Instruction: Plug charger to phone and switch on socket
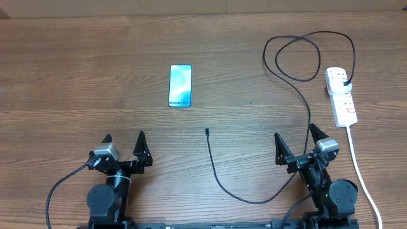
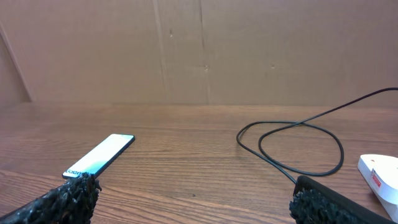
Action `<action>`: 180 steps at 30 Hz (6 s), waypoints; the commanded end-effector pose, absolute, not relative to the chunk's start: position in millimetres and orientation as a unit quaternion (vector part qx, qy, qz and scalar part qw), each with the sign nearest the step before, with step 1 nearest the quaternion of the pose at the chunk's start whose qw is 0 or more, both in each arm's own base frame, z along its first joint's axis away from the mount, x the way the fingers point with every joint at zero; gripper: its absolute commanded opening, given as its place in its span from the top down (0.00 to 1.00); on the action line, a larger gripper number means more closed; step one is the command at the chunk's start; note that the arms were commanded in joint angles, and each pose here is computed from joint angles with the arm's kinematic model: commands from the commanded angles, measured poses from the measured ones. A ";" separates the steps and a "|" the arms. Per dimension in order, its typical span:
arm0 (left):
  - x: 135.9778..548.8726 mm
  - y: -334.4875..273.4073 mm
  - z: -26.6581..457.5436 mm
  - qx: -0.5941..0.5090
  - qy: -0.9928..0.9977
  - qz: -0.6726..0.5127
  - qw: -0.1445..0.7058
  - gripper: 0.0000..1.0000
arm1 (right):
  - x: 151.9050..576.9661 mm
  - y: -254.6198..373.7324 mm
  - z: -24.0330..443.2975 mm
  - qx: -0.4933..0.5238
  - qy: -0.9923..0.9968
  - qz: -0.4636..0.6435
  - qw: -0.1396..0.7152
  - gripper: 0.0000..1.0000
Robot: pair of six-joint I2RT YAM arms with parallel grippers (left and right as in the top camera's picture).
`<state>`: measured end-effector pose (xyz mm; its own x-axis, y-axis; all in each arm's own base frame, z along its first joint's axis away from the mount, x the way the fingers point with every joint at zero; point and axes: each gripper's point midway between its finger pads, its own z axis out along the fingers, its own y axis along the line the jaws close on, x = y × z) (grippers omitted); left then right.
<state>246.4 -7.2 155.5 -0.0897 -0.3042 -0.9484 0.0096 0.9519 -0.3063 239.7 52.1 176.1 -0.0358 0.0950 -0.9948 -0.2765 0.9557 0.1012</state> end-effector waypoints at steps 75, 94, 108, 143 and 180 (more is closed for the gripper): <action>226.5 -56.0 372.8 -0.019 0.821 -0.209 0.531 0.00 | 239.0 54.8 174.9 -0.070 0.705 0.138 0.693 0.00; 394.3 -68.3 257.2 -0.083 0.969 -0.198 0.123 0.13 | 239.0 54.9 174.8 -0.070 0.705 0.138 0.692 0.00; 446.4 -134.4 91.7 -0.025 0.998 -0.049 0.033 0.00 | 239.0 54.9 174.9 -0.070 0.704 0.138 0.693 0.00; 459.9 -145.4 -18.5 -0.034 0.999 -0.024 0.000 0.11 | 239.0 54.8 174.9 -0.070 0.705 0.138 0.693 0.00; 442.6 -151.8 232.0 -0.018 0.959 -0.232 0.158 0.24 | 231.5 72.2 197.8 -0.069 0.673 0.219 0.704 0.00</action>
<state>450.8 -134.7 198.1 -0.9529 -0.1478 -0.2648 -0.0558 0.9438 -0.3259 235.8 62.9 190.8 0.0112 0.1184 -0.9929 -0.3436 0.9330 0.1074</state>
